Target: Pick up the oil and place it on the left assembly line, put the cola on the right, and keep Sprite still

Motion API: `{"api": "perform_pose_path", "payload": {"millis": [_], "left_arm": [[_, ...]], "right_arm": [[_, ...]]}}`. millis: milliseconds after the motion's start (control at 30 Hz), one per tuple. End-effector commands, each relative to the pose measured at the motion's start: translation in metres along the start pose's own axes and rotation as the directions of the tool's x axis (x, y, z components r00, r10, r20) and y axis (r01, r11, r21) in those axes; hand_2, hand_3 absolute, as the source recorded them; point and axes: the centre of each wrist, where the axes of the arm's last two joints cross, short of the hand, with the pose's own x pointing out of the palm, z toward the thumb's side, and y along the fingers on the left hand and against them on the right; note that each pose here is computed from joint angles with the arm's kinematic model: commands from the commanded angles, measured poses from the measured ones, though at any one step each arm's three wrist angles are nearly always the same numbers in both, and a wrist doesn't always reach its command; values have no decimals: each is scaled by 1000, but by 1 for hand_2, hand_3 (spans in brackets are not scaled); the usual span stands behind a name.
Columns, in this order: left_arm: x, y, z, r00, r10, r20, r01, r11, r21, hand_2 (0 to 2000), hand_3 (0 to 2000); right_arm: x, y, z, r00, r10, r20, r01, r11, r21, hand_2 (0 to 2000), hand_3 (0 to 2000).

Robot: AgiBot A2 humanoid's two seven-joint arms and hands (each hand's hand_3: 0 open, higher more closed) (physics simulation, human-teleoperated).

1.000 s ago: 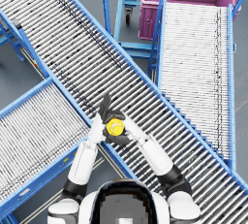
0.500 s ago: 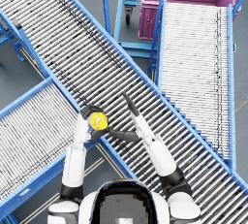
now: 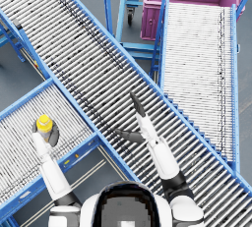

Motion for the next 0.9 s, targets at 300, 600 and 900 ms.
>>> {"api": "perform_pose_path", "payload": {"millis": [300,600,900], "left_arm": [[-95,-2,-34,930,362,-62,-367,923,-114,0,0],[-72,14,88,961,259,-101,-206,909,363,0,0],[-1,35,139,975,-27,-220,145,831,538,0,0]], "right_arm": [[6,-5,-1,1000,-1,25,1,1000,-5,0,0],[-43,-5,13,980,-200,3,200,978,-66,0,0],[-107,5,41,903,-429,-32,418,892,-175,0,0]]}}
